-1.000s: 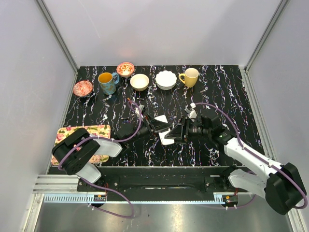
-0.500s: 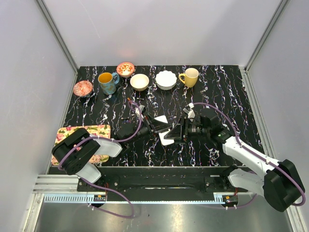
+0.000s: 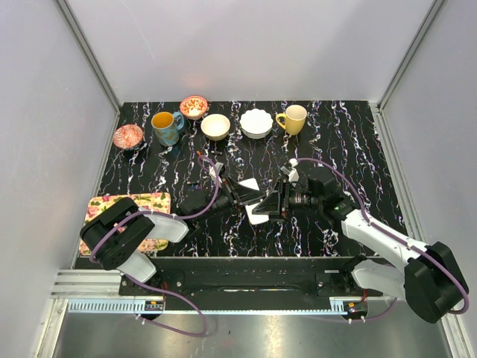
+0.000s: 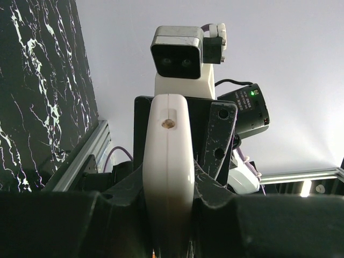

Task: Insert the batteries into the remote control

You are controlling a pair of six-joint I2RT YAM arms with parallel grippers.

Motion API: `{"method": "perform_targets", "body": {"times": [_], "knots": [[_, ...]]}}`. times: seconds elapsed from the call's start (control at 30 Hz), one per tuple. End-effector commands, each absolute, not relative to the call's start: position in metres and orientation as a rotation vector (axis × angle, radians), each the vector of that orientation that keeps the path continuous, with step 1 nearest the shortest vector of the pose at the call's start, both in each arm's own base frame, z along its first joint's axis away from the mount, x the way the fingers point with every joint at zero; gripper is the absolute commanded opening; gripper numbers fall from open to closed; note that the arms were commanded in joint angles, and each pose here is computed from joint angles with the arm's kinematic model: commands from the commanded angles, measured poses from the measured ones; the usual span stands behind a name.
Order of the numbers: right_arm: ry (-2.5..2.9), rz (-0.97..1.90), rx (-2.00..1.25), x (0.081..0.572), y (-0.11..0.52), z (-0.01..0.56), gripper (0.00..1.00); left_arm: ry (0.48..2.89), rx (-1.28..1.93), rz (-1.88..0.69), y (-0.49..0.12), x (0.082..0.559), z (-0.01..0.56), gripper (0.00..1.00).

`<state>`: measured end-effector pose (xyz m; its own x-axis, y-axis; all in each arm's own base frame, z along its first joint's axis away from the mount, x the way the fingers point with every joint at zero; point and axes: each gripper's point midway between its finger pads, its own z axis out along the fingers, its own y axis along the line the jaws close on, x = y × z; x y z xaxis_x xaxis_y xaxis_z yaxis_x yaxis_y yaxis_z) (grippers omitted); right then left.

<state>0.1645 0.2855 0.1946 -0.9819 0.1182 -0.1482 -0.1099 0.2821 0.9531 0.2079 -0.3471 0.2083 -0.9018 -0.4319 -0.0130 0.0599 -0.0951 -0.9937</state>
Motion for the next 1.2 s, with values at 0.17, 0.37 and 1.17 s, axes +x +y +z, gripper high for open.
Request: {"method": "perform_targets", "body": {"times": [0.17, 0.37, 1.17], "knots": [[2.349, 1.792, 0.015, 0.167, 0.287, 0.191, 0.45, 1.334, -0.13, -2.31, -0.331, 0.184, 0.319, 0.0], [2.352, 1.791, 0.029, 0.169, 0.288, 0.19, 0.43, 1.346, -0.108, -2.327, -0.336, 0.18, 0.319, 0.0], [2.24, 1.85, -0.013, 0.174, 0.292, 0.236, 0.66, 1.441, -0.142, -2.293, -0.346, 0.187, 0.288, 0.0]]}}
